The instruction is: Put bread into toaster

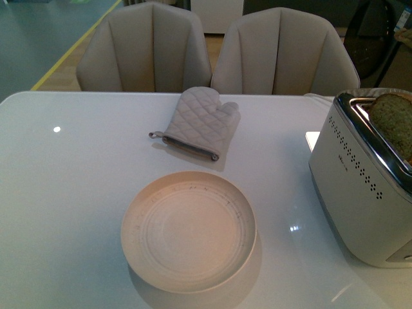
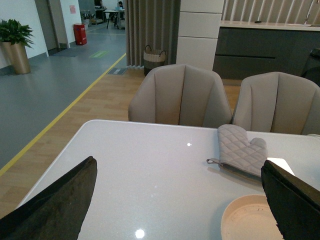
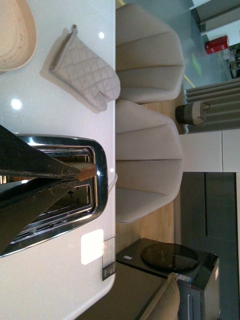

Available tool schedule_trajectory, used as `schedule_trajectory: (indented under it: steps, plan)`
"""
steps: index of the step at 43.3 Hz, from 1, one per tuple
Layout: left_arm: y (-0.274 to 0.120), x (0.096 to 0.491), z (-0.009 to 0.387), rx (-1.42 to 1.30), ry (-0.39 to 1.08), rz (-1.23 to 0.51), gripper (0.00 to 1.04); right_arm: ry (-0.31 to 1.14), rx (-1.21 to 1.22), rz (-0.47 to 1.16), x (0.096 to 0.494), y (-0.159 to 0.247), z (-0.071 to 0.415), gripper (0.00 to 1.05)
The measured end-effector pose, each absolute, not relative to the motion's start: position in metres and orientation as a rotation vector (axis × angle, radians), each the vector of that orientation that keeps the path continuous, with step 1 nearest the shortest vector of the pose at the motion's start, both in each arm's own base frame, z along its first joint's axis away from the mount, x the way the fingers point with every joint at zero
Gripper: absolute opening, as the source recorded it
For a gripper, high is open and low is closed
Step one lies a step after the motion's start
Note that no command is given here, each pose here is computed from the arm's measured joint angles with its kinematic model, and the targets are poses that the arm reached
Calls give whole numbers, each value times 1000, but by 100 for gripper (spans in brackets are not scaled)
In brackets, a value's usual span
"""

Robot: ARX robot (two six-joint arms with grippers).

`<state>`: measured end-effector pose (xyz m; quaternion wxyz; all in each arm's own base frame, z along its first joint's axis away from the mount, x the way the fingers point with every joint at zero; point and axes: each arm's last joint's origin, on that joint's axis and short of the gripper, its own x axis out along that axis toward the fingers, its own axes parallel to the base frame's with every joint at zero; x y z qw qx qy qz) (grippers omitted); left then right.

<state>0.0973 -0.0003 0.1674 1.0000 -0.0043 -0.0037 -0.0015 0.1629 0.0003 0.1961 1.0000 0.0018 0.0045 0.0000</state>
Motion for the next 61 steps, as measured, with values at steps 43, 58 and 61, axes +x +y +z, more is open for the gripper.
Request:
schedule_trajectory:
  steps: [43,58,61]
  plan:
    - [0,97,167,-8,-7,-3,98,-20,3,1,114,0,173,2]
    - [0,97,167,-8,-7,-3,98,-18,3,1,109,0,172,2]
    - [0,97,167,-8,-7,-3,98,-17,3,0,107,0,172,2]
